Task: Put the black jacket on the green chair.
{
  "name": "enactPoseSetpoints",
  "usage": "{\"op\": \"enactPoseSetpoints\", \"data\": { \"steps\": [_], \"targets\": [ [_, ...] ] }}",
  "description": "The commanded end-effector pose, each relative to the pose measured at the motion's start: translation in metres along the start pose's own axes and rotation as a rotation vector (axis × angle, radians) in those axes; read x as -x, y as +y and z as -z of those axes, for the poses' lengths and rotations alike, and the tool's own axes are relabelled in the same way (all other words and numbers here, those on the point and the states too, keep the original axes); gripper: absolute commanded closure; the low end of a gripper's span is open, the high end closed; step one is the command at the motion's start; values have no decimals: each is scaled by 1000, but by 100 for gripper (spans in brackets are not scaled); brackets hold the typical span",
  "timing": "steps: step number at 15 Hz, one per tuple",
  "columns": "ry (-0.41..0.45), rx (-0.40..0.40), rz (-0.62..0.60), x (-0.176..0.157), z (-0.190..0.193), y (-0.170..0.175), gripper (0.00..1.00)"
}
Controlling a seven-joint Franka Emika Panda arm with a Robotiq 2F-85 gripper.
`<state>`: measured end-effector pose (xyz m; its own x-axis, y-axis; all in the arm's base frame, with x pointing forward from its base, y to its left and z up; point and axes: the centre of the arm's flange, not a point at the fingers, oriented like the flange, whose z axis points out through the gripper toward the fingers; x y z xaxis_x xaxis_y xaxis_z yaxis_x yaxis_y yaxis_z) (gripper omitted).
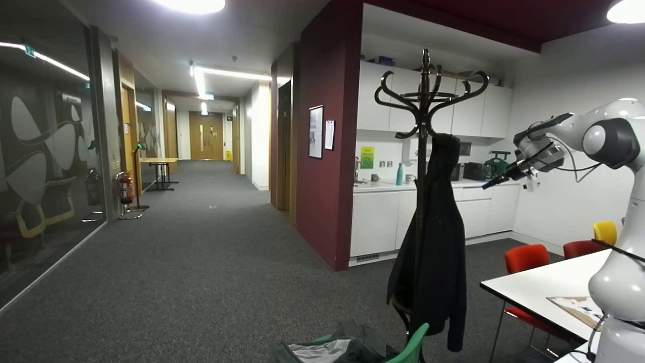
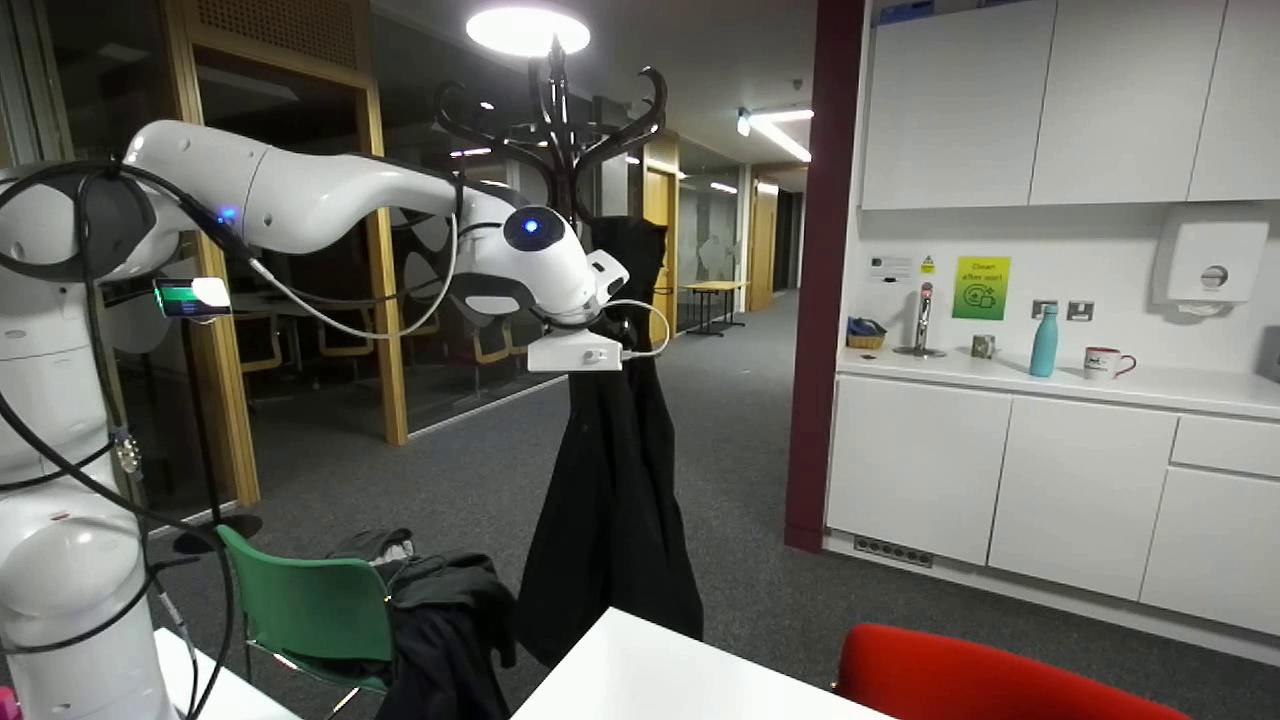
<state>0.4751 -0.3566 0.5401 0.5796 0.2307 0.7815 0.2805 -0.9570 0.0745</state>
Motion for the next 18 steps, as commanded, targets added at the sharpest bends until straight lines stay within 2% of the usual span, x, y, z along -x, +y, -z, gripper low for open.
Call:
{"op": "enactPoseSetpoints", "data": {
  "steps": [1, 4, 10, 16, 17, 18],
  "targets": [
    [18, 27, 3, 2, 0, -1, 0],
    [82, 64, -1, -10, 1, 8, 0],
    [191, 112, -15, -62, 5, 27, 0],
    [182, 105, 11, -96, -28, 39, 0],
    [178, 95, 9, -96, -32, 39, 0],
    [166, 80, 16, -82, -24, 22, 0]
  ]
}}
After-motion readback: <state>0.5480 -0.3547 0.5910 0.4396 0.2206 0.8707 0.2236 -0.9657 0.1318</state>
